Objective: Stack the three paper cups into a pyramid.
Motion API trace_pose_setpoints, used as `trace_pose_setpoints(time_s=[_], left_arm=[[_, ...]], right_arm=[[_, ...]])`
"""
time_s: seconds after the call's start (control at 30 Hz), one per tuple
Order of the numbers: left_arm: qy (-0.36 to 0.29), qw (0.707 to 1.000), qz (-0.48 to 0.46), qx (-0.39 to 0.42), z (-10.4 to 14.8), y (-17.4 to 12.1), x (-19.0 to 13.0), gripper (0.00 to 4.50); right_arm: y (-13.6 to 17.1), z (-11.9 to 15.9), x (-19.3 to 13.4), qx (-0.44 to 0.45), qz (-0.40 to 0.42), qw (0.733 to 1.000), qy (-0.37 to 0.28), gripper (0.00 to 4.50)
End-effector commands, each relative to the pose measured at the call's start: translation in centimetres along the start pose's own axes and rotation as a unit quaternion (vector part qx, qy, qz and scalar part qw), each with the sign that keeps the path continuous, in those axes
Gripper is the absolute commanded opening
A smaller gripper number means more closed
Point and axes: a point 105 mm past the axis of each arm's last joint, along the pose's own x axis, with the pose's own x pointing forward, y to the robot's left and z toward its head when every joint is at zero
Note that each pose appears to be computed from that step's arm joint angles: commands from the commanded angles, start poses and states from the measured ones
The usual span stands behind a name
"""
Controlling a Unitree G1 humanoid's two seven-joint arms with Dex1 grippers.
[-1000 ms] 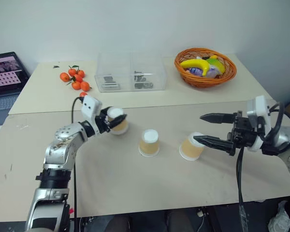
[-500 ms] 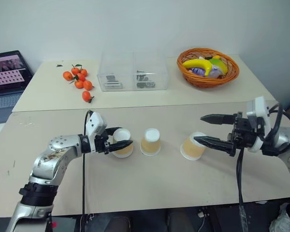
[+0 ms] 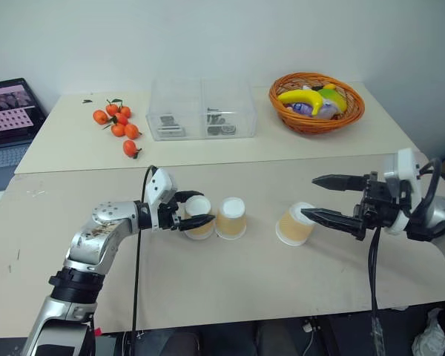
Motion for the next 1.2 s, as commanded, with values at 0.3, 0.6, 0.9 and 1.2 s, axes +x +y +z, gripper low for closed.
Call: trace_pose_setpoints(time_s=[0.3,0.6,0.9,1.2], left_arm=[[-0.108,0.993,0.054,0.003,5.6,0.1,-2.4,4.44],[-0.139,0.99,-0.011,0.015,10.5,-4.4,-7.8,4.44],[0.033,0.992,-0.119,0.032,3.8,-10.6,-7.4,4.44],[0.018,0.993,-0.109,0.05,4.7,-9.7,-6.4,4.44]], right_arm=[[-0.5,1.1,-0.9,-0.013,-0.009,1.0,-0.008,4.5],[-3.3,-4.0,-4.0,-0.004,-0.076,0.992,0.097,4.5],[-3.0,-7.4,-3.9,0.001,-0.083,0.989,0.125,4.5],[-3.6,-7.4,-2.3,0.012,-0.093,0.991,0.092,4.5]])
